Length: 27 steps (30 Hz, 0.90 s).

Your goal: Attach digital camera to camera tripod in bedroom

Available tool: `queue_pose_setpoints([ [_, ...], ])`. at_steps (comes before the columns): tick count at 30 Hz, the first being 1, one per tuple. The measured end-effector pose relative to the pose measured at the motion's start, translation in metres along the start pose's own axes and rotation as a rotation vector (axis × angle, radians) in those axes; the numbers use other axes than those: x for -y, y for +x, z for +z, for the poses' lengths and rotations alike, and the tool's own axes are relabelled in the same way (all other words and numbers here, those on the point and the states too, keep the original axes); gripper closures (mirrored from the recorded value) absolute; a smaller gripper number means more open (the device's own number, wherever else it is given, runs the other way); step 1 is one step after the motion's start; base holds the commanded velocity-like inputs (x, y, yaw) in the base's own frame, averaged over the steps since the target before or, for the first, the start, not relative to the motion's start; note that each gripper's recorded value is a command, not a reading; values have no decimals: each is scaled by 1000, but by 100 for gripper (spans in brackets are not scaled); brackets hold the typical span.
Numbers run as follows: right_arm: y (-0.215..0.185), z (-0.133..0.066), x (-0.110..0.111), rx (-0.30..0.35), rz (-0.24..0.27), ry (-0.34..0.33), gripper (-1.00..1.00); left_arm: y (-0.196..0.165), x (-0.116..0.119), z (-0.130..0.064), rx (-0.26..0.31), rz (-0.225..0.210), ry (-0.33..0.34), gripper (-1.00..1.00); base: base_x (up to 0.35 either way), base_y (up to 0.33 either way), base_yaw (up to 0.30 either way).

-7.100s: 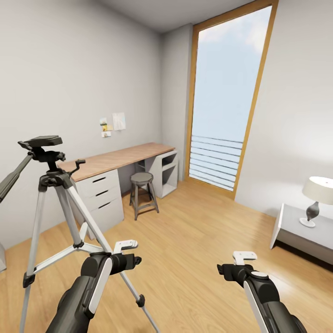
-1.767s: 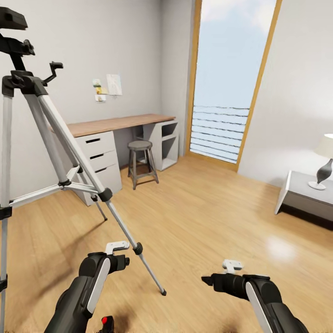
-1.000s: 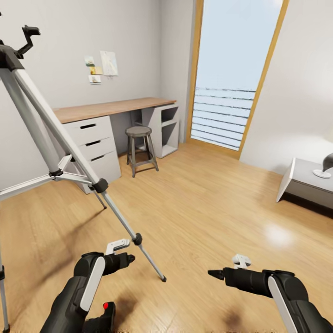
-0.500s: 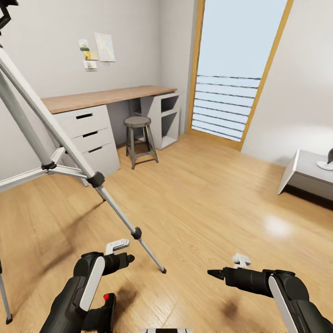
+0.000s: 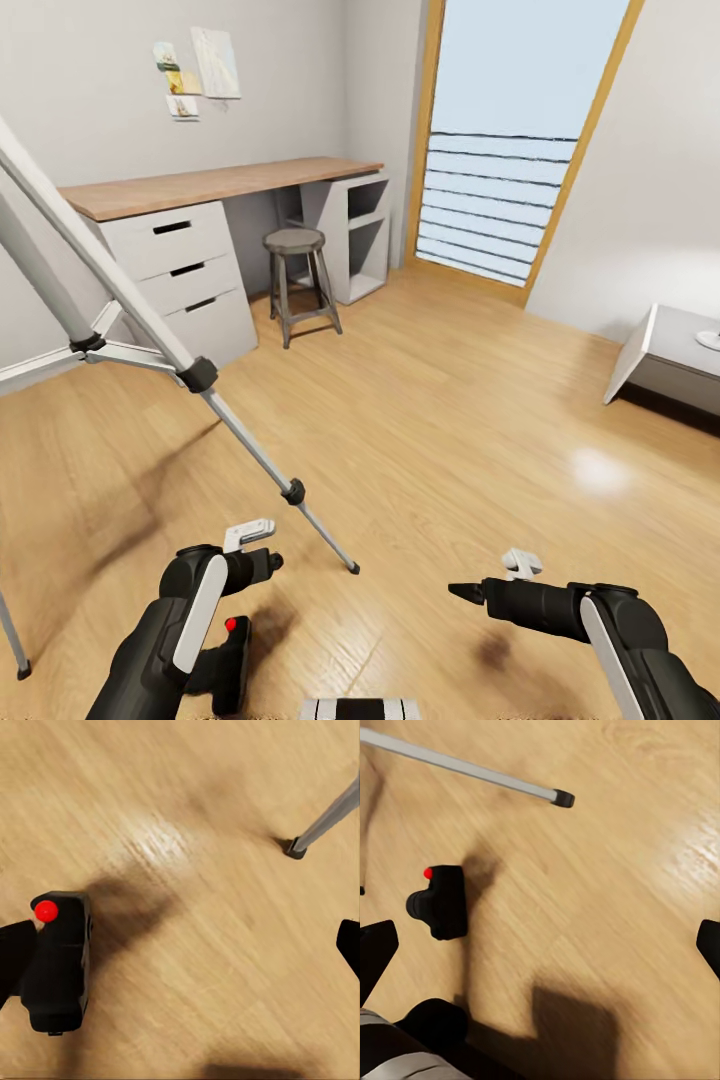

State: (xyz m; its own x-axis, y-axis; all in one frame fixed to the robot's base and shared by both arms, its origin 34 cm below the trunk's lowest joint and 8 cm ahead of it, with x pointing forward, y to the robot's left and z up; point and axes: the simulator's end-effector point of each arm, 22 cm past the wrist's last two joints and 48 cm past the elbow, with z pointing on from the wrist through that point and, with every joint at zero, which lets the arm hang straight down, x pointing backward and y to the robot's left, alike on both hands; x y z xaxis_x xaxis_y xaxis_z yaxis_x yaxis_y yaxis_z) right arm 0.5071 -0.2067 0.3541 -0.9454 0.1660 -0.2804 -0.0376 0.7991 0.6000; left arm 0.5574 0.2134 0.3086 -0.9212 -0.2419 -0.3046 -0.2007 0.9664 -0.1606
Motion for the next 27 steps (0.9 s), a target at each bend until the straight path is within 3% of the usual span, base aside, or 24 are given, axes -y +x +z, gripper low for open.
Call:
queue_pose_setpoints([
  [27,32,30,31,-89,65,28,-100,38,-23,42,-106,-4,-70,-100,0,0,0],
])
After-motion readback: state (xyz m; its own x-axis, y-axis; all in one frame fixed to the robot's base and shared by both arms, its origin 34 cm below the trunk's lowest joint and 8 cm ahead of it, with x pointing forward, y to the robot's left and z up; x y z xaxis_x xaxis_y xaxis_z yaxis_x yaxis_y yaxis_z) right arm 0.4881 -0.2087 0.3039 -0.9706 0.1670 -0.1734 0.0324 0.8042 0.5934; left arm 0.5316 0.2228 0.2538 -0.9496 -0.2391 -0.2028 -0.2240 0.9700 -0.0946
